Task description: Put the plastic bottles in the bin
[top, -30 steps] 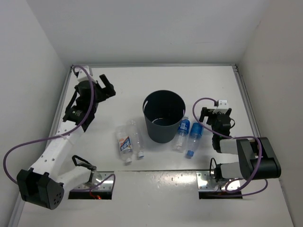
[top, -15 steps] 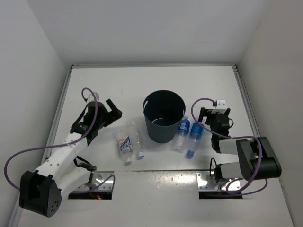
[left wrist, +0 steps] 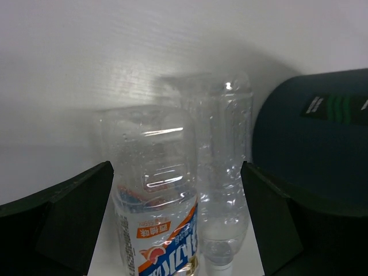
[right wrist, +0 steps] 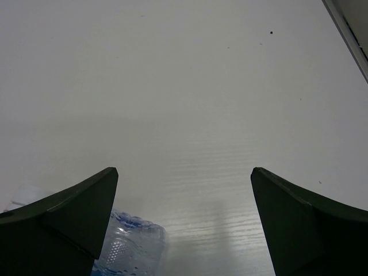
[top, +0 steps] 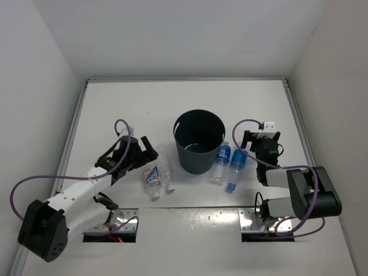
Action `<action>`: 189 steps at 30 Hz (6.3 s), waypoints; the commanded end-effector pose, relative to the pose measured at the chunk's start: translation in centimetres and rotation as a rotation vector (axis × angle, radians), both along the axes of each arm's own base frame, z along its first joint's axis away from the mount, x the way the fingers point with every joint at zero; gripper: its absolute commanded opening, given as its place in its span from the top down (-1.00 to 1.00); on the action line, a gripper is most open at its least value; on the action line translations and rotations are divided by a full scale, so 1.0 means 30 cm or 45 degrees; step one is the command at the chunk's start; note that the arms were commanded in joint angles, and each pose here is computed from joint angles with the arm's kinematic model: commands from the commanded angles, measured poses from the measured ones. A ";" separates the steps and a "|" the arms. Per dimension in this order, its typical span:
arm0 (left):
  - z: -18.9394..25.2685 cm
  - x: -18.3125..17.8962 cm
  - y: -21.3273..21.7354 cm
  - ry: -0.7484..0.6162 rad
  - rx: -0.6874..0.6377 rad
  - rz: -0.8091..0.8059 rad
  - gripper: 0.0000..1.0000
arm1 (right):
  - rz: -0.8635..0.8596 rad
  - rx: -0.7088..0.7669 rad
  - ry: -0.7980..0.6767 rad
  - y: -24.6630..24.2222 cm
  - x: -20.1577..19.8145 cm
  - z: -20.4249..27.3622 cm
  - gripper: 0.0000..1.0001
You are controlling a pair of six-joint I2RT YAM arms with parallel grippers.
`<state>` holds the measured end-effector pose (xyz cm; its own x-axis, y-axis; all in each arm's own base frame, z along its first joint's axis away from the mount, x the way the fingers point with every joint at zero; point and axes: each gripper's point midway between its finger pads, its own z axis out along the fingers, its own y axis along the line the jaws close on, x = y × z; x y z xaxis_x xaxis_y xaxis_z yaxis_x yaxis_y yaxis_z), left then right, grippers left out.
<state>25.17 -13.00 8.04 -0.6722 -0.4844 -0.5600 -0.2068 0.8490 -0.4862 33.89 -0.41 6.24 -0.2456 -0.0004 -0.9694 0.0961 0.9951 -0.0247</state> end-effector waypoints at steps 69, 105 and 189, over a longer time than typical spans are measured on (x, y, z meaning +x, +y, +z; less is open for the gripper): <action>1.034 0.221 -0.481 -0.948 0.366 -0.085 -1.00 | -0.037 -0.005 -0.107 0.004 0.044 0.080 -1.00; 0.393 -0.026 -0.052 -0.447 0.187 0.094 -1.00 | 0.304 0.758 1.336 0.215 -0.261 -0.072 -1.00; 0.089 -0.099 -0.061 -0.131 0.145 0.081 -1.00 | 0.475 0.750 0.646 0.325 0.124 0.508 -1.00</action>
